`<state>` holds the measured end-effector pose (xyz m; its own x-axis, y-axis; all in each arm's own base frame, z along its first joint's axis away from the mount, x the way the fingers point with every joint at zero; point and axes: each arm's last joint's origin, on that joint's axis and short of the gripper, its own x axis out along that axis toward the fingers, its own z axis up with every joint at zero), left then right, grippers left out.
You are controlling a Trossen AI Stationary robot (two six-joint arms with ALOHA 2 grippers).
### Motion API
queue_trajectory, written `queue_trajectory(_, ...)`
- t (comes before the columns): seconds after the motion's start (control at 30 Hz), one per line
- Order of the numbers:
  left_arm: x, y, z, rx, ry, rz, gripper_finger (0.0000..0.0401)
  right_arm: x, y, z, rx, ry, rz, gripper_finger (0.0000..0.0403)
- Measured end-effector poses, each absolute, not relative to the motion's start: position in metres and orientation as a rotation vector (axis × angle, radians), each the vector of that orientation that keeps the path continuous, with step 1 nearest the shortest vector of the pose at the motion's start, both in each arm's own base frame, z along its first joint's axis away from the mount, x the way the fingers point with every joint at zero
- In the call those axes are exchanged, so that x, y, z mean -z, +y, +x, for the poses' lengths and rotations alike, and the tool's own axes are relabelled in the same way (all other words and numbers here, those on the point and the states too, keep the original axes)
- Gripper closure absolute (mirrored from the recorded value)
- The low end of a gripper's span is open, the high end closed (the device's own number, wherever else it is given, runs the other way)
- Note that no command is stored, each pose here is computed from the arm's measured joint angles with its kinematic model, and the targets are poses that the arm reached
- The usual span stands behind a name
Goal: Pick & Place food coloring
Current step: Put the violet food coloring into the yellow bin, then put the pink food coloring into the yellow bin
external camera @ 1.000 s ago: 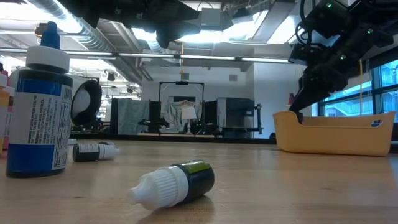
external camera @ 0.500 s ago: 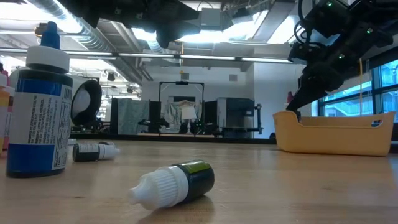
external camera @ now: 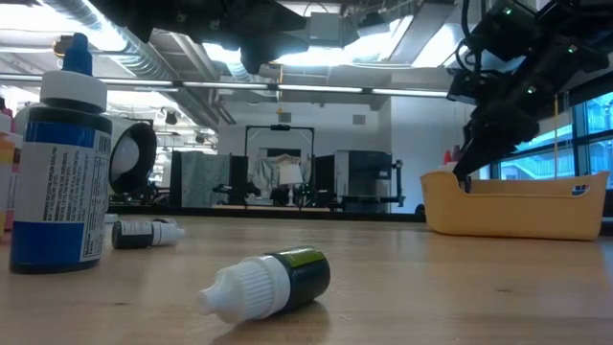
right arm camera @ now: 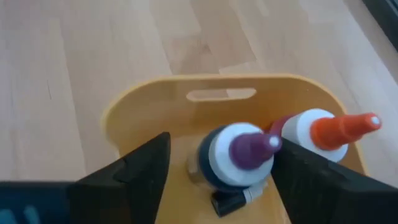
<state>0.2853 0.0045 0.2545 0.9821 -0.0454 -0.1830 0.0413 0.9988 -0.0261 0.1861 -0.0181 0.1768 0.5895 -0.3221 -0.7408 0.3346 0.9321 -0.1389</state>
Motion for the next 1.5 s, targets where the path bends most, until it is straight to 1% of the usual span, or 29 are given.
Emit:
queue_trajectory(0.27, -0.254, 0.004, 0.285, 0.044, 0.185, -0.023, 0.018, -0.182, -0.018, 0.182, 0.366, 0.845, -0.013, 0.0131)
queue_trajectory(0.53, -0.253, 0.004, 0.285, 0.044, 0.199, -0.025, 0.0178, -0.198, -0.017, 0.158, 0.378, 0.816, 0.017, 0.013)
queue_trajectory(0.67, -0.251, 0.003, 0.285, 0.05, 0.217, -0.03, 0.0179, -0.209, -0.015, 0.148, 0.378, 0.736, 0.044, 0.013)
queue_trajectory(0.83, -0.25, 0.002, 0.284, 0.047, 0.237, -0.121, 0.0181, -0.219, -0.014, 0.141, 0.372, 0.66, 0.053, 0.013)
queue_trajectory(1.0, -0.248, 0.002, 0.284, 0.032, 0.258, -0.218, 0.0178, -0.221, -0.014, 0.141, 0.365, 0.635, 0.039, 0.013)
queue_trajectory(1.23, -0.248, 0.001, 0.284, 0.045, 0.261, -0.23, 0.0183, -0.22, -0.014, 0.143, 0.356, 0.651, 0.01, 0.013)
queue_trajectory(1.37, -0.26, -0.005, 0.287, 0.028, 0.382, -0.244, 0.0185, -0.222, -0.014, 0.145, 0.347, 0.626, -0.014, 0.013)
queue_trajectory(1.43, -0.268, -0.011, 0.285, -0.055, 0.511, -0.258, 0.0185, -0.223, -0.015, 0.146, 0.343, 0.606, -0.022, 0.013)
queue_trajectory(1.5, -0.274, -0.018, 0.28, -0.179, 0.654, -0.26, 0.0185, -0.226, -0.015, 0.148, 0.337, 0.582, -0.041, 0.013)
